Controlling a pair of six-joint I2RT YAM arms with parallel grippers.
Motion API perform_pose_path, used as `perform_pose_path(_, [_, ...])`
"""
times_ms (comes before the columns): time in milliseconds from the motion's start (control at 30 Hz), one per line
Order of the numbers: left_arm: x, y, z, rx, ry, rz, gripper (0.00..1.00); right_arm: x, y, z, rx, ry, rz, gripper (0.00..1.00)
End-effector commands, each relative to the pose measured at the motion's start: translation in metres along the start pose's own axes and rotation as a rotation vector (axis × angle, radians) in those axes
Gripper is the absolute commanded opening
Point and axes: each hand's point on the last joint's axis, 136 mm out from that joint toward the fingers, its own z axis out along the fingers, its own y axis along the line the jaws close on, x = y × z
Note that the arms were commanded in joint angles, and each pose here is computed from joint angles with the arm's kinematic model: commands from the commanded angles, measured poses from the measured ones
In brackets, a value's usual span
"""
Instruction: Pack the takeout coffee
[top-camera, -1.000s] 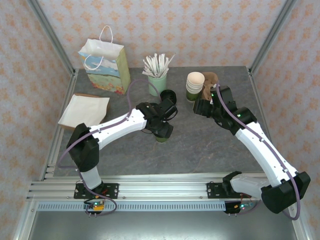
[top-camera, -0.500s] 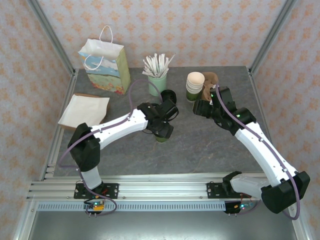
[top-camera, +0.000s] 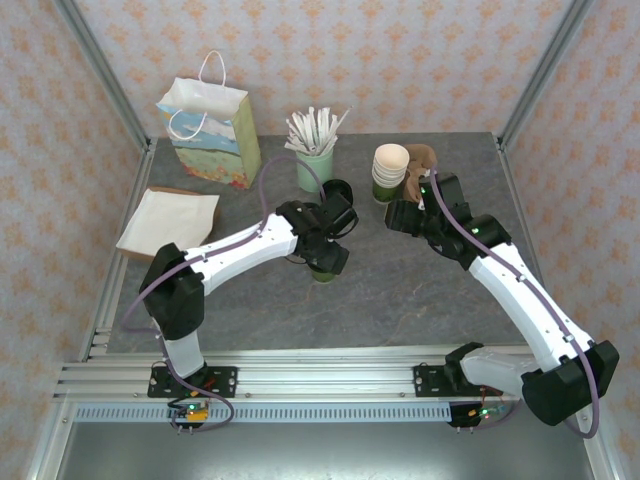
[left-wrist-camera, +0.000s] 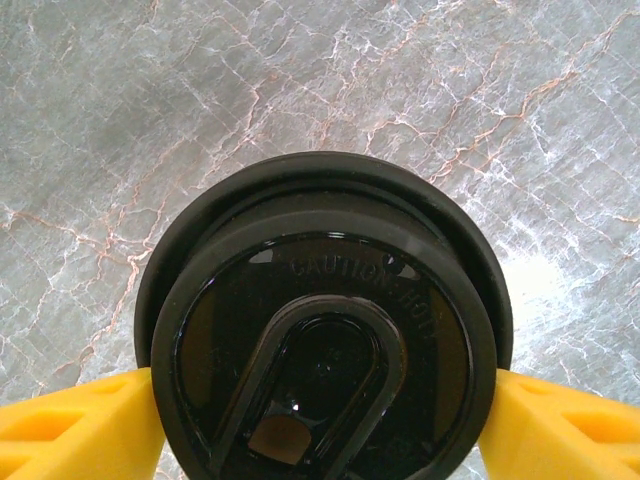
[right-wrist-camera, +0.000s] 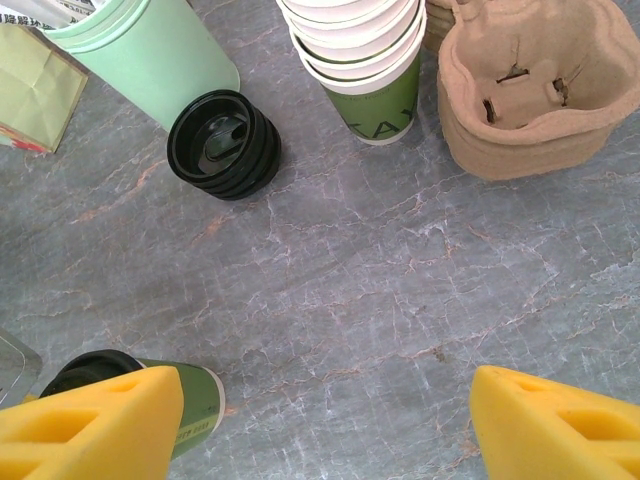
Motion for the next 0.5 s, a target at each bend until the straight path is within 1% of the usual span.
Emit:
perform_pose_path(0, [-0.006, 0.002, -0.014, 0.013, -0.017, -0.010, 0.80, -0.005, 0.003, -0.002, -0.014, -0.019, 0.008, 0.76])
perform_pose_path(300, [-0.013, 0.001, -0.029, 0.037, -0.054, -0.019, 0.84, -0.004, 0.002, -0.004, -0.011, -0.024, 0.010, 0.76])
perform_pose_path(467, [-0.023, 0.002, -0.055, 0.071, -0.131, -0.039, 0.84, -0.010, -0.004, -0.013, 0.020, -0.053, -0.006, 0.76])
